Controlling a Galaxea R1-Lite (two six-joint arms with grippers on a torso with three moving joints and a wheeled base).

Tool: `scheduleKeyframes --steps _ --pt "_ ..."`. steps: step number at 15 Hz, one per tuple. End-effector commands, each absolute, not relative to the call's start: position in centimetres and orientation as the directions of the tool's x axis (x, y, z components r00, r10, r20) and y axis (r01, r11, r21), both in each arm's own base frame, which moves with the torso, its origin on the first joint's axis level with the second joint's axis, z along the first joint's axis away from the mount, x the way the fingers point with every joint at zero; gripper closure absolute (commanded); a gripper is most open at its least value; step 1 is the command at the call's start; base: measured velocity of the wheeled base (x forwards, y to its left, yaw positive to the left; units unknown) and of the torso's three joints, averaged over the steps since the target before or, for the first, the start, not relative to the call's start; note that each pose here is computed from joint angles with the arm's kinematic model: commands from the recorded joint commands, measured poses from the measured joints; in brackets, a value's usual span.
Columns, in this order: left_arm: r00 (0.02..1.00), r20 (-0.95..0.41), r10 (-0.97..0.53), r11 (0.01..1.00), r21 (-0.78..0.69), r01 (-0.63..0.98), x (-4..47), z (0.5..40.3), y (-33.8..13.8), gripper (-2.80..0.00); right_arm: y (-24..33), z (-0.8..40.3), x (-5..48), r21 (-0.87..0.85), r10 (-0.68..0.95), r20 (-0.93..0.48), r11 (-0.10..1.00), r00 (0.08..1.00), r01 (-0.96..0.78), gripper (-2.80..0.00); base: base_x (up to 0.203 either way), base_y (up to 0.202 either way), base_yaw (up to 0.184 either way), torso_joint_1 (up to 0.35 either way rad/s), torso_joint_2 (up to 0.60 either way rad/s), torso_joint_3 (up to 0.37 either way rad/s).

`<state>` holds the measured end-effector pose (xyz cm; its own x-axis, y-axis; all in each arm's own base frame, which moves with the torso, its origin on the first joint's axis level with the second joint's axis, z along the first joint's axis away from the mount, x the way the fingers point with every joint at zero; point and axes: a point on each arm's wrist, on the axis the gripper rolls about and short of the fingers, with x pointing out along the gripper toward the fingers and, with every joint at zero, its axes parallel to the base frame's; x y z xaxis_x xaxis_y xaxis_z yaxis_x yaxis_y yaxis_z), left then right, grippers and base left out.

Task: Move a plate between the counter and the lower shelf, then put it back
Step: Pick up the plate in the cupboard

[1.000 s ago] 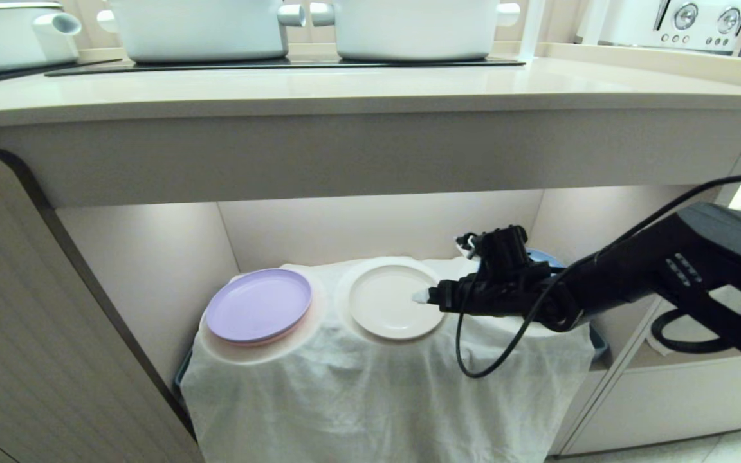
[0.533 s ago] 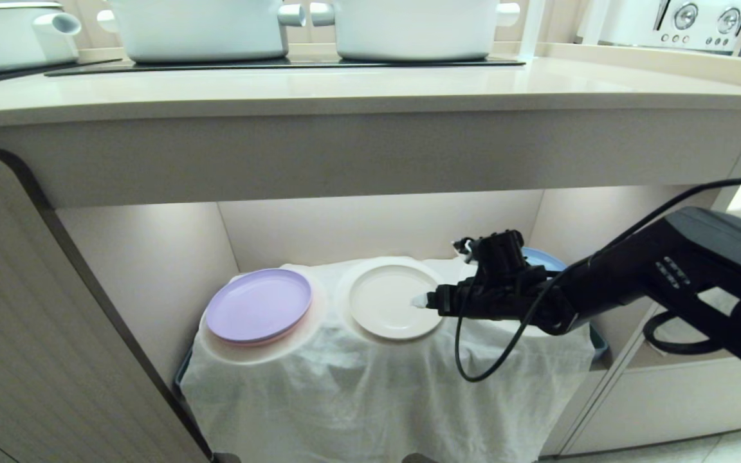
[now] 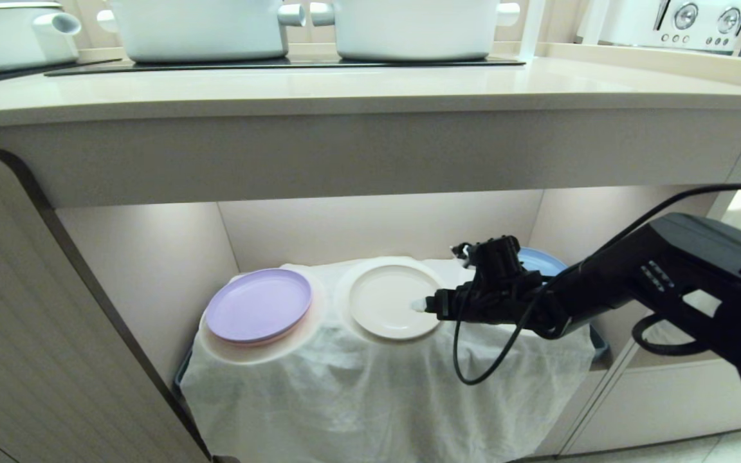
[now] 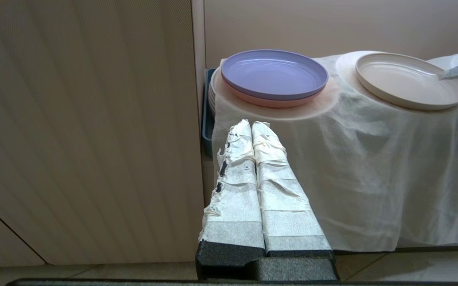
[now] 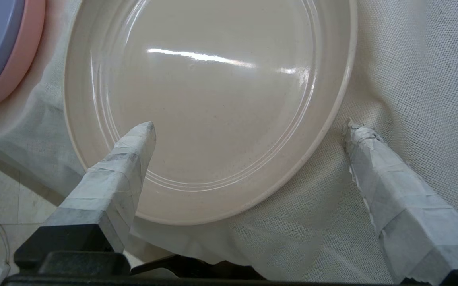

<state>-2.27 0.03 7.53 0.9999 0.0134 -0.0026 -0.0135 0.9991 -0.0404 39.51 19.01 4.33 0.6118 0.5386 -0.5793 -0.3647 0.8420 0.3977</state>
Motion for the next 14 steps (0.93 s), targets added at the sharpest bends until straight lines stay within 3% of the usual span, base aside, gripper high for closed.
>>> scheduleKeyframes --steps 1,14 --pt "1.0 -0.003 0.014 0.999 -0.041 -0.014 -2.3 7.5 0.0 0.0 19.2 4.0 39.7 0.401 0.546 -0.568 0.837 0.616 -0.372 -2.8 0.0 0.0 0.0 0.0 0.0 0.0" --pt "1.0 -0.003 0.015 0.999 -0.041 -0.015 -2.3 7.5 0.0 0.0 20.9 3.8 39.2 0.353 0.558 -0.541 0.83 0.629 -0.432 -2.8 0.0 0.0 0.0 0.0 0.0 0.0"
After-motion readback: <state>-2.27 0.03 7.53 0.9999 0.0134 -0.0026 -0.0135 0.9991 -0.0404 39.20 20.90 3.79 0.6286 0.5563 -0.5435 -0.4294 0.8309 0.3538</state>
